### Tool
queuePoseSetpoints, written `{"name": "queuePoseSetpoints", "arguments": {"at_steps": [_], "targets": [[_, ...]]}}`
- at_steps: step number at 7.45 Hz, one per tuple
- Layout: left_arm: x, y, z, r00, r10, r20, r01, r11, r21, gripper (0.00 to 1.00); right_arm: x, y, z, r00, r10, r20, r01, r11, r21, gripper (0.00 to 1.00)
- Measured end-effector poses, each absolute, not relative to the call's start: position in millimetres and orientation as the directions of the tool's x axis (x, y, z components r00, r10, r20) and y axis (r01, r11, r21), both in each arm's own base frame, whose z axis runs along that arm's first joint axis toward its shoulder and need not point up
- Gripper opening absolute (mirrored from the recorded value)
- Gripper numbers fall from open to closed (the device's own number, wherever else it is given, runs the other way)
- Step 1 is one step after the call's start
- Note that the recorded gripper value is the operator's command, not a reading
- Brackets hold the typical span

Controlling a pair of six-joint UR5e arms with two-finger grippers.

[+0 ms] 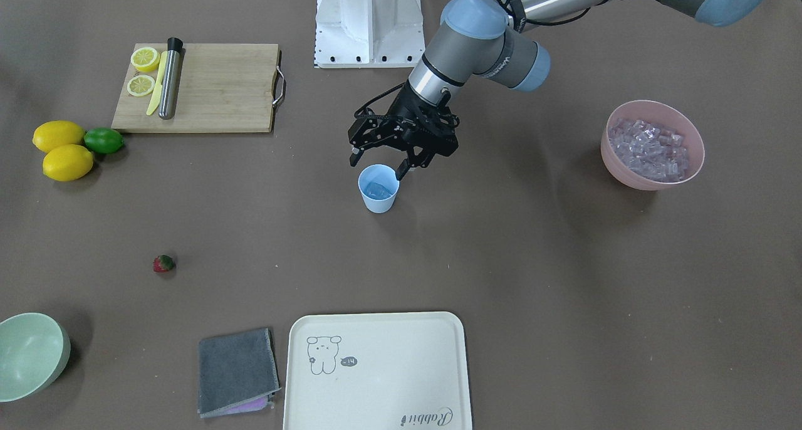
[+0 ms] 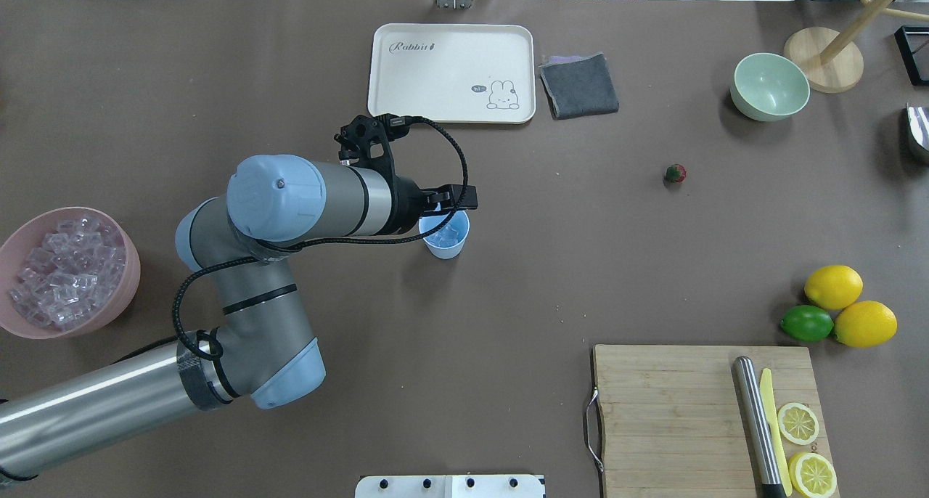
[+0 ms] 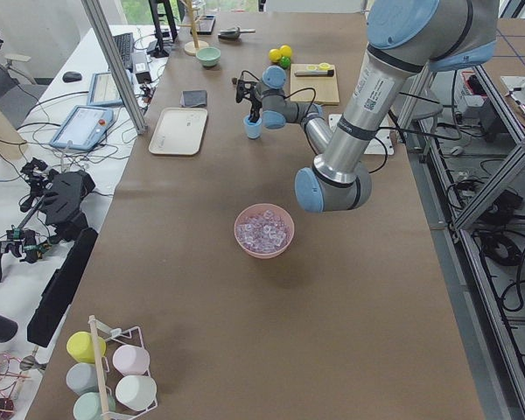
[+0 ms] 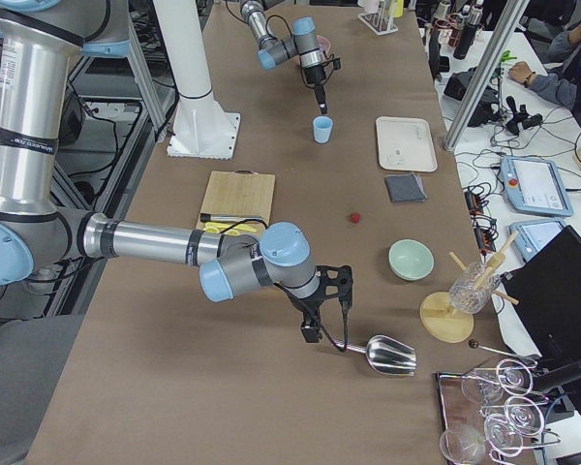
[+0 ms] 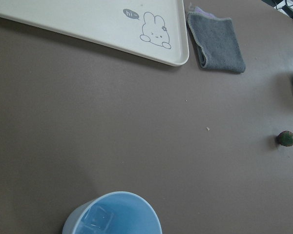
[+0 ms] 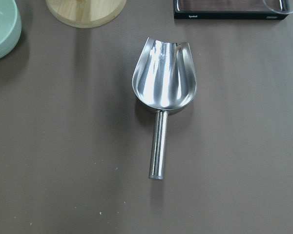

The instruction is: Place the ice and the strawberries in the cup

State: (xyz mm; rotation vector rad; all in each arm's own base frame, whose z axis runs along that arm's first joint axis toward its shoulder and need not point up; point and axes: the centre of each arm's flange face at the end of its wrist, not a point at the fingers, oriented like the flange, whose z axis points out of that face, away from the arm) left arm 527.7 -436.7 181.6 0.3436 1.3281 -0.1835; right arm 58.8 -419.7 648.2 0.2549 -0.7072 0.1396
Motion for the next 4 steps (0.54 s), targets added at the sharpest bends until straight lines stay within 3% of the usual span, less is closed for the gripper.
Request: {"name": "queuePoseSetpoints", "arguments": {"at_steps": [4], "targets": [[402,-451,199,0.393,0.065,-0.917,0.281,0.941,0.187,0.98,56,-427,631,0.733,0.006,0.68,-0.21,0.953,0.218,1.0]]}}
